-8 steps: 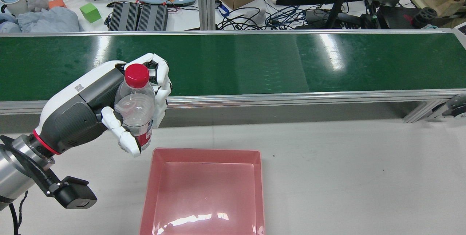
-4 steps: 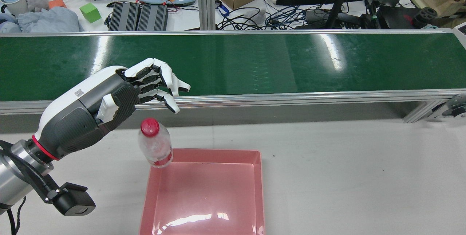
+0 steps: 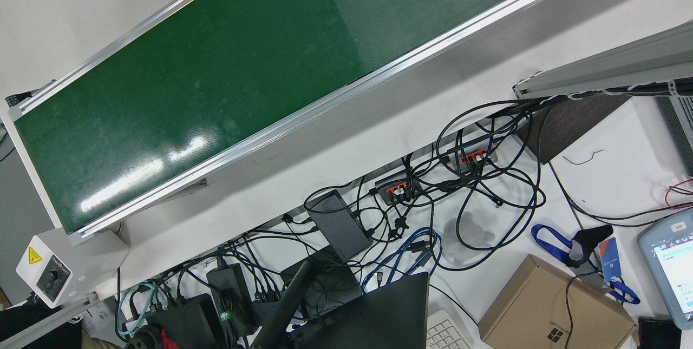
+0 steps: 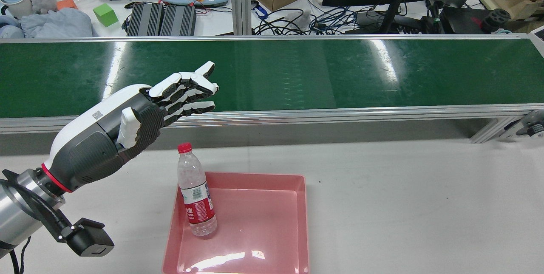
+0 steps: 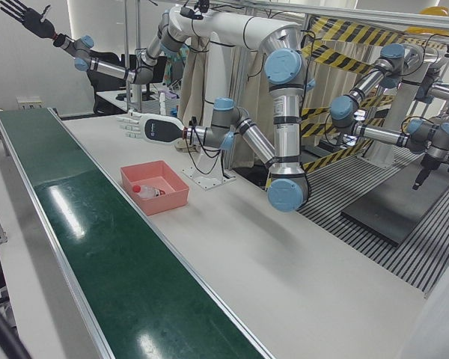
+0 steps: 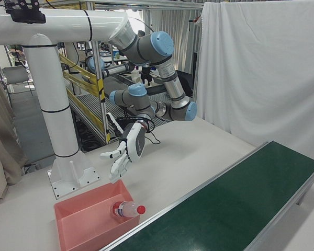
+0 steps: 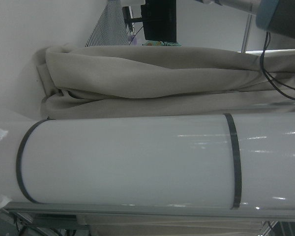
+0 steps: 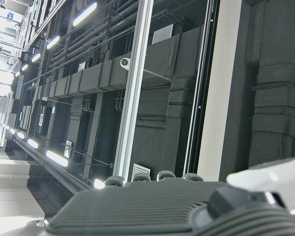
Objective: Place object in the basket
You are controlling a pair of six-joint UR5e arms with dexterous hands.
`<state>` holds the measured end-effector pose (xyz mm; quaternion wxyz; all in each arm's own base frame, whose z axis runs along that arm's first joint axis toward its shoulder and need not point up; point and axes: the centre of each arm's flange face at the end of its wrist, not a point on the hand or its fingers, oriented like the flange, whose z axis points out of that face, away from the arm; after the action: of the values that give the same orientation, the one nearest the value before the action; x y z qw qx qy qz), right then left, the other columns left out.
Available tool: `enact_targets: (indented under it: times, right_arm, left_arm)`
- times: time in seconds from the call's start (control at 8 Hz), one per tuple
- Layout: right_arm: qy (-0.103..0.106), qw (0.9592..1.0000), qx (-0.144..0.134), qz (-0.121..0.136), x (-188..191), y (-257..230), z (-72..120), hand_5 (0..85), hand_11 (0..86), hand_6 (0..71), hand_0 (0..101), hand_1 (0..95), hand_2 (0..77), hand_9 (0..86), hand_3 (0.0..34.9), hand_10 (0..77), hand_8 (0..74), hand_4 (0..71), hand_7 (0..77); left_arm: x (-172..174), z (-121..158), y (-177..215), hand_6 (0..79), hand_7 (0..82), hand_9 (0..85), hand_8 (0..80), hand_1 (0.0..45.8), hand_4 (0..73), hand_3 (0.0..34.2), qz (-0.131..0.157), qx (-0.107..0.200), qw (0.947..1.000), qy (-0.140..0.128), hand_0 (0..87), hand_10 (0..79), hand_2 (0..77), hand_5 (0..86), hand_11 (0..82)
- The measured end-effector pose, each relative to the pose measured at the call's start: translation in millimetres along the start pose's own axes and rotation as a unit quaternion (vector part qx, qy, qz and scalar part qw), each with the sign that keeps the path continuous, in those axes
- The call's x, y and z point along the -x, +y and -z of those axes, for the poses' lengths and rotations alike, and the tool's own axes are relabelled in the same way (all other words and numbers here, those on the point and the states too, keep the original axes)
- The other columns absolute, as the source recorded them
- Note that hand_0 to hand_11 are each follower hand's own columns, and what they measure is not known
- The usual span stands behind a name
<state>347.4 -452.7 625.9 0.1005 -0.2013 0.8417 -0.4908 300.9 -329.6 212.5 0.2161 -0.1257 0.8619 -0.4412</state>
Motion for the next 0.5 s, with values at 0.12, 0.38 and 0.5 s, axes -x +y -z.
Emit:
enact_targets:
  times: [0.12,0.38,0.5]
  right_arm:
    - [0.000,1.0000,0.000,0.000,0.1,0.2,-0.1,0.0,0.0,0.0,0,0.0,0.5,0.0,0.2,0.0,0.0,0.5,0.5]
    - [0.000,1.0000,0.000,0.000,0.1,0.3,-0.2,0.0,0.0,0.0,0,0.0,0.5,0.0,0.2,0.0,0.0,0.5,0.5]
    - [0.000,1.0000,0.000,0.000,0.1,0.1,-0.1,0.0,0.0,0.0,0,0.0,1.1,0.0,0.2,0.0,0.0,0.5,0.5]
  left_arm:
    - [-0.1,0.1,0.2,6.0,3.8,8.2,11.5,0.5,4.4,8.5,0.000,0.000,1.0000,0.000,0.3,12.0,1.6,40.9,15.8]
    - [-0.8,0.6,0.8,3.3,3.3,8.2,11.5,0.5,2.7,10.9,0.001,-0.001,1.0000,-0.001,0.4,10.4,1.6,39.3,13.6]
    - [-1.4,0.8,1.1,4.9,3.8,8.2,9.3,0.5,2.7,10.9,0.000,-0.001,1.0000,-0.001,0.4,10.4,1.6,39.3,13.6]
